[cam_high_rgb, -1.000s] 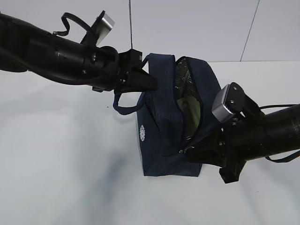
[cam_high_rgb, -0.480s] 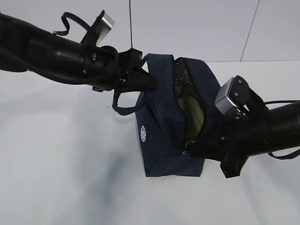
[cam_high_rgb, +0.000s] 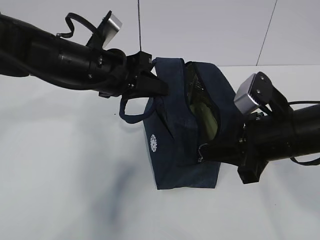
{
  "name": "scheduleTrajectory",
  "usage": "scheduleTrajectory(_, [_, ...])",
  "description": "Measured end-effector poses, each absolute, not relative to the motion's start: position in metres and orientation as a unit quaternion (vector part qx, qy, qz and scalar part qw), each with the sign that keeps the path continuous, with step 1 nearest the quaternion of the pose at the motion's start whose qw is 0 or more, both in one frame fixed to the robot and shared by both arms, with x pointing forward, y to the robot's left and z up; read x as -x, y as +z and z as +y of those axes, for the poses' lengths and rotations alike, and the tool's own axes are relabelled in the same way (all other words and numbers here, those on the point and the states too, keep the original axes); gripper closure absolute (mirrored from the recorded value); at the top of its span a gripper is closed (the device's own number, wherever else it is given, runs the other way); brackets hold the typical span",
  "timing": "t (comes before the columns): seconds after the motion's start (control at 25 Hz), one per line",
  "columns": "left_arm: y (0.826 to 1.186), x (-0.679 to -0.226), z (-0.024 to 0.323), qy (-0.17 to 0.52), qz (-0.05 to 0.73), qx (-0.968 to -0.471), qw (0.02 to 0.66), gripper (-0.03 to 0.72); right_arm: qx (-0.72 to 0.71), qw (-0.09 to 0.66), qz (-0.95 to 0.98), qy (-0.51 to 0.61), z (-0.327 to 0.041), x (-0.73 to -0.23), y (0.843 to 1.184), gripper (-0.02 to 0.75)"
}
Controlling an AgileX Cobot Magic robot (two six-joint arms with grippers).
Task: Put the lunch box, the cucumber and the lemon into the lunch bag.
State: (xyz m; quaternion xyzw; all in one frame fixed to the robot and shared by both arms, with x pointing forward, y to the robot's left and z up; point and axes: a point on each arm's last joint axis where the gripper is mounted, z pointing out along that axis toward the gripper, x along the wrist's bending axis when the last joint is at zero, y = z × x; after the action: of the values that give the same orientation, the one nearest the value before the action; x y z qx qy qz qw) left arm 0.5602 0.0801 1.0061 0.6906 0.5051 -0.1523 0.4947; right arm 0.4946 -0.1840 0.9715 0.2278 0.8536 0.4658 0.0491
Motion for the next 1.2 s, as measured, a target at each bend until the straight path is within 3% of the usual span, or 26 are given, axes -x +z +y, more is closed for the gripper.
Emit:
scheduleTrajectory(0.84, [1.006,-0.560,0.080,-0.151,0.506,-0.690,0.495,0.683,-0.328,0.062,0.770,0.543,-0.186,-0.492,1.014,0.731])
scheduleTrajectory(1.2, [1.006,-0.561,0.080,-0.148,0.508,-0.690,0.495,0.683,-0.410,0.033,0.704,0.579,-0.187,-0.496,1.023,0.731])
